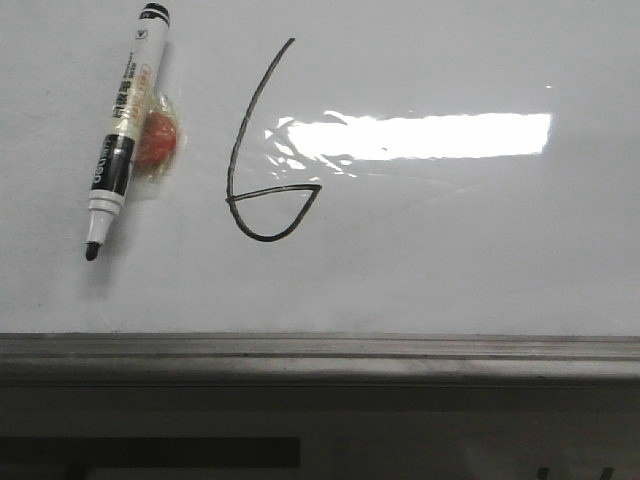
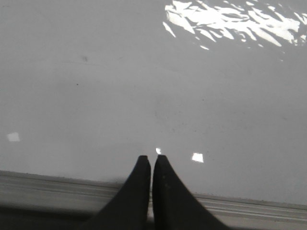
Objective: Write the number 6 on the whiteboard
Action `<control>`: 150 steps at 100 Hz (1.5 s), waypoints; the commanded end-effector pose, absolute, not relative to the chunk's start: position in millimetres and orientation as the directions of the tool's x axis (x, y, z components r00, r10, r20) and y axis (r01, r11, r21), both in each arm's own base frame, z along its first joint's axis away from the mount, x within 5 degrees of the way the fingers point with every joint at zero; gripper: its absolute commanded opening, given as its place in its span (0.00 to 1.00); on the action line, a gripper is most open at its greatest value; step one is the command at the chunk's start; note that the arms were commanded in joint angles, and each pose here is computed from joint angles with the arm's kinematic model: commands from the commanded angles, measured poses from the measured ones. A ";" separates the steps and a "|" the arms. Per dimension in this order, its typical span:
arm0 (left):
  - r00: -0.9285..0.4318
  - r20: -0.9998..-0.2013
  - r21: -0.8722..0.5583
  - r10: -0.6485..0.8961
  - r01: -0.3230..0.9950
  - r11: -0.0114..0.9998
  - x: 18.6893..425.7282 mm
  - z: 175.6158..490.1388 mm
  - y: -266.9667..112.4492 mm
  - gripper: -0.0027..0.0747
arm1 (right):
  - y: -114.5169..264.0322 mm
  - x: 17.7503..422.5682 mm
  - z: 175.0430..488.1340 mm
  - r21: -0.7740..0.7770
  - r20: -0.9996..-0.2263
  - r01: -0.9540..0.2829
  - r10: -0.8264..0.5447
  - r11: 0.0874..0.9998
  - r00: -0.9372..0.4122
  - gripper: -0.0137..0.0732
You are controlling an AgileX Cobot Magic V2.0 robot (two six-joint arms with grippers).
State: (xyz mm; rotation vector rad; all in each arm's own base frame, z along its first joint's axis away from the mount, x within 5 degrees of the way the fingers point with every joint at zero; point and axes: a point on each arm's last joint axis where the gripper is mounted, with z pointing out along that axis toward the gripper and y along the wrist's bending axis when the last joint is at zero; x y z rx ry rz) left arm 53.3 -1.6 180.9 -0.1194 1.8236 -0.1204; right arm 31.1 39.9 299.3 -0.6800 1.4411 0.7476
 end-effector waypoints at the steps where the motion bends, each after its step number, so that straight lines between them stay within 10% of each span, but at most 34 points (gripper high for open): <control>1: -0.231 -0.963 -0.138 -0.139 -0.020 0.990 53.2 171.0 -1.1 0.01 | 38.5 30.5 314.4 0.015 -0.993 -0.790 0.105 0.613 0.062 0.08; 83: -0.231 -0.963 -0.138 -0.139 -0.020 0.990 53.2 171.0 -1.1 0.01 | 36.4 32.8 315.3 -0.099 -0.986 -0.747 0.034 0.657 0.160 0.08; 150: -0.231 -0.963 -0.138 -0.139 -0.020 0.990 53.2 171.0 -1.1 0.01 | 3.7 69.9 270.1 0.038 -0.976 -0.056 0.049 0.998 0.210 0.08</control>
